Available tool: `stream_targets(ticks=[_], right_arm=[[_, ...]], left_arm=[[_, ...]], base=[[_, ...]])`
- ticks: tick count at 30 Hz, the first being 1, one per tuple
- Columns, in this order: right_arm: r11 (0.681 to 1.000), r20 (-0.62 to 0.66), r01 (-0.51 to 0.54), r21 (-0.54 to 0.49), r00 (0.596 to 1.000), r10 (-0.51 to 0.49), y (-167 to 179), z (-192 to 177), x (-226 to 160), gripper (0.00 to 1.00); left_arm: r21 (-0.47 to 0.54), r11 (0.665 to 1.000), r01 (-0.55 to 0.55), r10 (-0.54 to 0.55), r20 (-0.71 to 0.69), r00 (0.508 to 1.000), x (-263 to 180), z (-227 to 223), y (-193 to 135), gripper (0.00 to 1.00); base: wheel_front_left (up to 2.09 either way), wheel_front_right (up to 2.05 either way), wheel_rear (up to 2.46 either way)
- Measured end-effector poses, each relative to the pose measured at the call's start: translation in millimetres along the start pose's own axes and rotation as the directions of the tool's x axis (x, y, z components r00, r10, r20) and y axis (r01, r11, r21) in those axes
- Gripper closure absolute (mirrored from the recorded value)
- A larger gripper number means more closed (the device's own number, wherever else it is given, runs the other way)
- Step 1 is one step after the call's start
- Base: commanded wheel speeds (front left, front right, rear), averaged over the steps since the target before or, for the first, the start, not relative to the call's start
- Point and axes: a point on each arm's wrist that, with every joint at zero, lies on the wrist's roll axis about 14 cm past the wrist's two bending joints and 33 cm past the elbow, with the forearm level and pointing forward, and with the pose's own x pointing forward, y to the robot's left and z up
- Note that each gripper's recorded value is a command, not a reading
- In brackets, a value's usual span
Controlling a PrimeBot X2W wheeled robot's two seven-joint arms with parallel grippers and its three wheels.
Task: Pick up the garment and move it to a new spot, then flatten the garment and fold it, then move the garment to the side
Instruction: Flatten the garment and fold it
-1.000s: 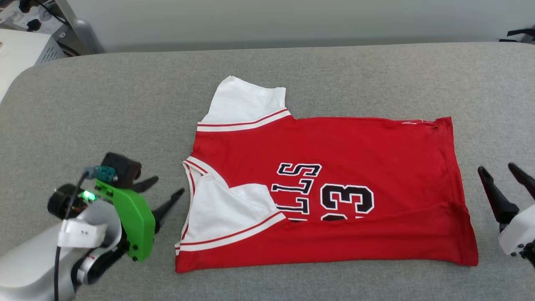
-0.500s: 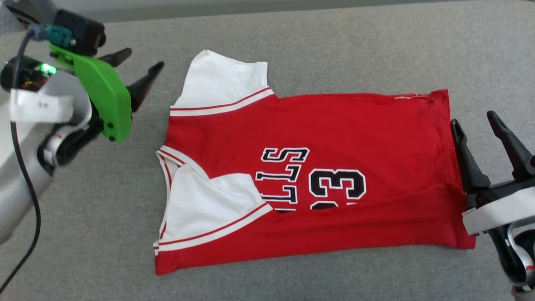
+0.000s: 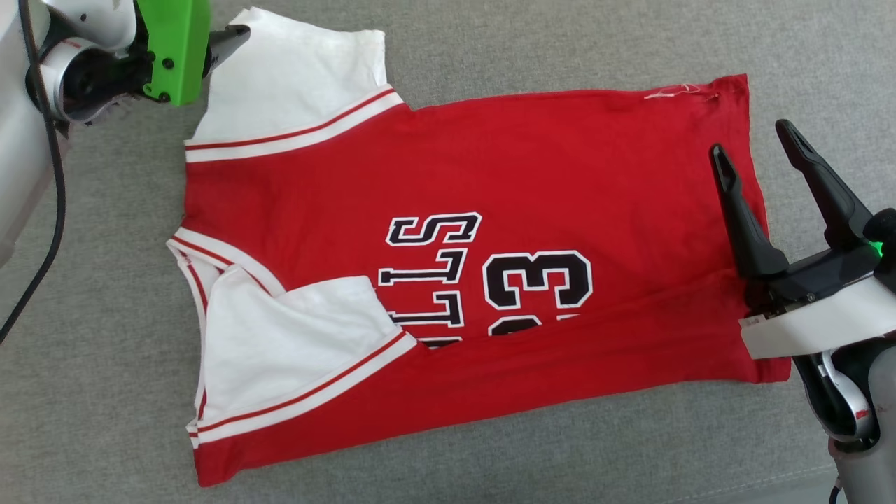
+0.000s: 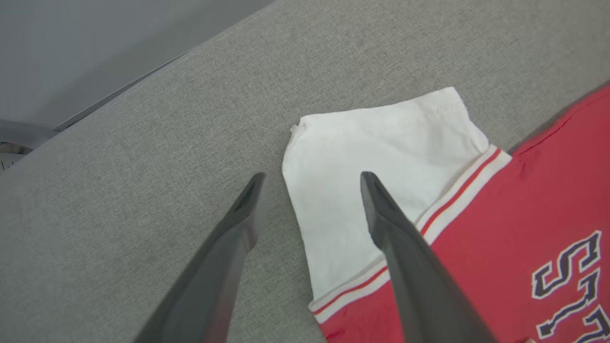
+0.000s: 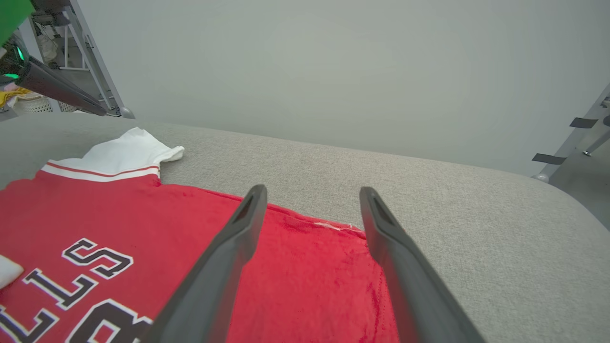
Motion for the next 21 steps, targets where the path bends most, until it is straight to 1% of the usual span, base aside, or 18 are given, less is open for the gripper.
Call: stream_targets(ticks=[5, 8, 11, 15, 16, 17, 21], right_arm=[[1.0, -0.034, -0.001, -0.004, 0.999, 0.001, -3.2, -16.1, 9.0, 0.0], [1.0, -0.058, -0.002, -0.002, 0.998, 0.001, -4.3, -27.2, 11.3, 0.0], [1.0, -0.078, 0.008, -0.006, 0.997, -0.008, -7.8, -34.7, 9.5, 0.0], [1.0, -0.091, 0.022, -0.01, 0.996, -0.022, -13.6, -39.3, 6.8, 0.0], [1.0, -0.091, 0.024, -0.009, 0.996, -0.025, -14.8, -39.7, 6.8, 0.0], [1.0, -0.088, 0.025, -0.009, 0.996, -0.026, -15.4, -39.2, 7.1, 0.0], [1.0, -0.072, 0.025, -0.013, 0.997, -0.026, -17.7, -33.9, 10.0, 0.0]], left_arm=[[0.039, 0.999, 0.007, -0.004, -0.074, 0.997, 36.9, -6.6, -1.1, 0.0], [0.054, 0.998, -0.013, 0.021, -0.145, 0.989, 57.8, -24.9, 6.2, 0.0], [0.049, 0.999, -0.013, 0.022, -0.201, 0.979, 68.0, -34.0, 9.7, 0.0], [0.053, 0.999, -0.001, 0.013, -0.224, 0.974, 73.5, -34.3, 9.7, 0.0], [0.053, 0.999, 0.002, 0.009, -0.225, 0.974, 73.5, -34.6, 9.3, 0.73], [0.056, 0.998, 0.005, 0.008, -0.223, 0.975, 73.1, -34.4, 9.1, 1.0], [0.075, 0.997, 0.011, 0.004, -0.192, 0.981, 71.6, -31.8, 5.2, 1.0]], base=[[0.0, 0.0, 0.0], [0.0, 0.0, 0.0], [0.0, 0.0, 0.0], [0.0, 0.0, 0.0], [0.0, 0.0, 0.0], [0.0, 0.0, 0.0], [0.0, 0.0, 0.0]])
